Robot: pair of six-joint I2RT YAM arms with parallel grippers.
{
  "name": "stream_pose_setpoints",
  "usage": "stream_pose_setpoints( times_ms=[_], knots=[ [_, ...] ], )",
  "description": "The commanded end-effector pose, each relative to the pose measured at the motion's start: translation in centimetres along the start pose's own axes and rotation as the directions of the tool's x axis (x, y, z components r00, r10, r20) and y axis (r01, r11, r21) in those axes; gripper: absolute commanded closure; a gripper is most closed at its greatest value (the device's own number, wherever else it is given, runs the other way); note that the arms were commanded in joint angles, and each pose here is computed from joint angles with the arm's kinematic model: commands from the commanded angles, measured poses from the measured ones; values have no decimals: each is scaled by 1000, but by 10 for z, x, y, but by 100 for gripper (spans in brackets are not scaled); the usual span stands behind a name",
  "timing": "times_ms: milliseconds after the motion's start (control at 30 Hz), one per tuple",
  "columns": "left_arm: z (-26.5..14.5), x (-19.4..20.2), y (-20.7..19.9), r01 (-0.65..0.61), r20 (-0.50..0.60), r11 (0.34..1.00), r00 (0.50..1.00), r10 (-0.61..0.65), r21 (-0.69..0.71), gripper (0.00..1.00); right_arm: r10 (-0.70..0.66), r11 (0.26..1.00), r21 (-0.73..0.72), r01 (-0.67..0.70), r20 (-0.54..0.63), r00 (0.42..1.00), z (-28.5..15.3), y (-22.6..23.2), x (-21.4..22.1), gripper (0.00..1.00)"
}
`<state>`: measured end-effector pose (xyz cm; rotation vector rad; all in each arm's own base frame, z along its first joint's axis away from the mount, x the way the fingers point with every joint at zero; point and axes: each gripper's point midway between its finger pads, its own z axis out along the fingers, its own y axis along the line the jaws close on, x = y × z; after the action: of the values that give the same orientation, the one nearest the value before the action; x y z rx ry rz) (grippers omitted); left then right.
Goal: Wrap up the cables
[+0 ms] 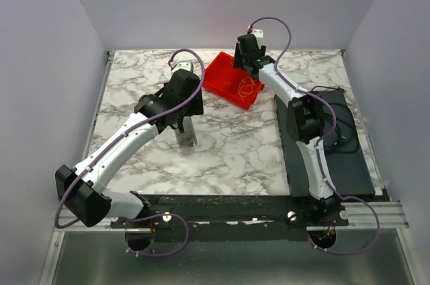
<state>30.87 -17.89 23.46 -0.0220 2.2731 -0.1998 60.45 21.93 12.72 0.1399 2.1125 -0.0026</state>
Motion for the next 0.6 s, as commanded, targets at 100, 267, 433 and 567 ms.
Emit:
stream_pose_setpoints(
  times_ms=[100, 267, 433, 567],
  knots=[
    [-8, -6, -4, -5, -2, 999, 1000, 5, 32, 38, -28, 999, -44, 30, 58, 998, 18, 16, -7, 30],
    [-9, -4, -1, -3, -2, 1000, 1000, 3, 27, 38, -24, 998, -51, 29, 100, 995, 22, 19, -15, 33],
    [-12, -3, 2, -7, 1, 1000, 1000, 7, 26, 37, -21, 997, -73, 29, 118, 993, 27, 24, -15, 37],
    [-14, -4, 2, -11, 0, 1000, 1000, 11, 27, 38, -11, 995, -93, 23, 127, 992, 34, 29, -11, 48]
  ],
)
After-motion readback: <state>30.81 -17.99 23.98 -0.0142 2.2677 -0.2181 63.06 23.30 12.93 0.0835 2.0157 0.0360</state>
